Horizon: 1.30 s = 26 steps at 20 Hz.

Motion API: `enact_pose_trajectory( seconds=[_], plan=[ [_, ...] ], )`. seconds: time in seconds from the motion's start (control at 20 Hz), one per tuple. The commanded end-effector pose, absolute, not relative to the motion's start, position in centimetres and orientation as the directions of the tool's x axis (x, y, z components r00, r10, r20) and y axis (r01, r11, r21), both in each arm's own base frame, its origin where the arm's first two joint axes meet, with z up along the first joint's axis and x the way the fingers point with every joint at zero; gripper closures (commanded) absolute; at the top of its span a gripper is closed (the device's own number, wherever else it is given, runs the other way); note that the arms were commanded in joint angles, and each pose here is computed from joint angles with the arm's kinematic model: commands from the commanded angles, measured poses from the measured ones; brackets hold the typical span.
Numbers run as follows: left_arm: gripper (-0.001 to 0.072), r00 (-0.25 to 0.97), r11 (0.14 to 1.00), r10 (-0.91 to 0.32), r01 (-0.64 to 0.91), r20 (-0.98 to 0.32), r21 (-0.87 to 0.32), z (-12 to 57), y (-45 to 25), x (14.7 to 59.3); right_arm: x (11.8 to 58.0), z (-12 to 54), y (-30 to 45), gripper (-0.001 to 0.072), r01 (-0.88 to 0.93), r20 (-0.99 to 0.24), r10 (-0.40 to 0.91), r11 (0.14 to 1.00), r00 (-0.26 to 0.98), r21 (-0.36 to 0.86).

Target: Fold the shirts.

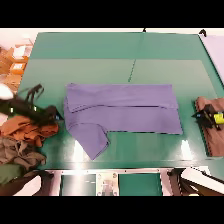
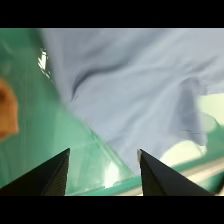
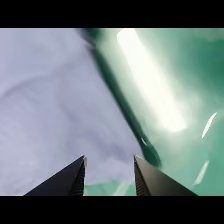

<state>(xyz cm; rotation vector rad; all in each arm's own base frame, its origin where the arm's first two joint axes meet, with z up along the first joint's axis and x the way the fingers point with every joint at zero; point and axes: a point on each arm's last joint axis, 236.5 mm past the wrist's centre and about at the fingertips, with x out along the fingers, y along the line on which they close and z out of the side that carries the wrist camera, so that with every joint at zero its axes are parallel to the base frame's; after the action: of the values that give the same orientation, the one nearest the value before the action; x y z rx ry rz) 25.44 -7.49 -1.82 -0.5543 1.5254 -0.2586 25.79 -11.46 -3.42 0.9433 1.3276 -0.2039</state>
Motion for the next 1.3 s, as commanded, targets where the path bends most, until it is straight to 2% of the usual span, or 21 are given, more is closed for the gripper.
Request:
enact_pose_trajectory(
  seconds=[0.0,0.2,0.45,0.6,0.75,1.05,1.25],
  plan=[
    [0.0211,0.179,0.787,-0.534,-0.253,-0.826,-0.563,-5.2,-9.8,21.5,21.7,-5.7,-10.1,0.0290,0.727,-0.893,0.297,0.519,0.339,0.449],
    [0.0212,0.224,0.668,-0.653,-0.282,-0.724,-0.689,-8.3,-15.6,19.8,20.7,-7.8,-7.5,0.0290,0.746,-0.875,0.316,0.461,0.368,0.480],
    [0.0212,0.233,0.673,-0.645,-0.279,-0.728,-0.685,-9.4,-17.8,19.6,21.9,-8.4,-6.1,0.0279,0.727,-0.829,0.344,0.405,0.440,0.554],
    [0.0212,0.139,0.679,-0.665,-0.296,-0.734,-0.671,-10.4,-18.4,17.7,22.3,-8.3,-6.1,0.0278,0.720,-0.820,0.340,0.398,0.460,0.568],
    [0.0213,0.113,0.695,-0.669,-0.256,-0.734,-0.672,-9.6,-18.6,17.8,22.5,-8.4,-6.5,0.0236,0.722,-0.824,0.324,0.399,0.465,0.565],
    [0.0213,0.066,0.797,-0.573,-0.184,-0.817,-0.575,-5.6,-13.3,20.7,22.6,-8.5,-7.0,0.0236,0.721,-0.827,0.303,0.407,0.473,0.561],
    [0.0212,-0.035,0.797,-0.575,-0.251,-0.817,-0.550,-6.5,-12.4,17.8,22.8,-8.5,-7.5,0.0236,0.723,-0.830,0.282,0.408,0.481,0.558]
  ],
)
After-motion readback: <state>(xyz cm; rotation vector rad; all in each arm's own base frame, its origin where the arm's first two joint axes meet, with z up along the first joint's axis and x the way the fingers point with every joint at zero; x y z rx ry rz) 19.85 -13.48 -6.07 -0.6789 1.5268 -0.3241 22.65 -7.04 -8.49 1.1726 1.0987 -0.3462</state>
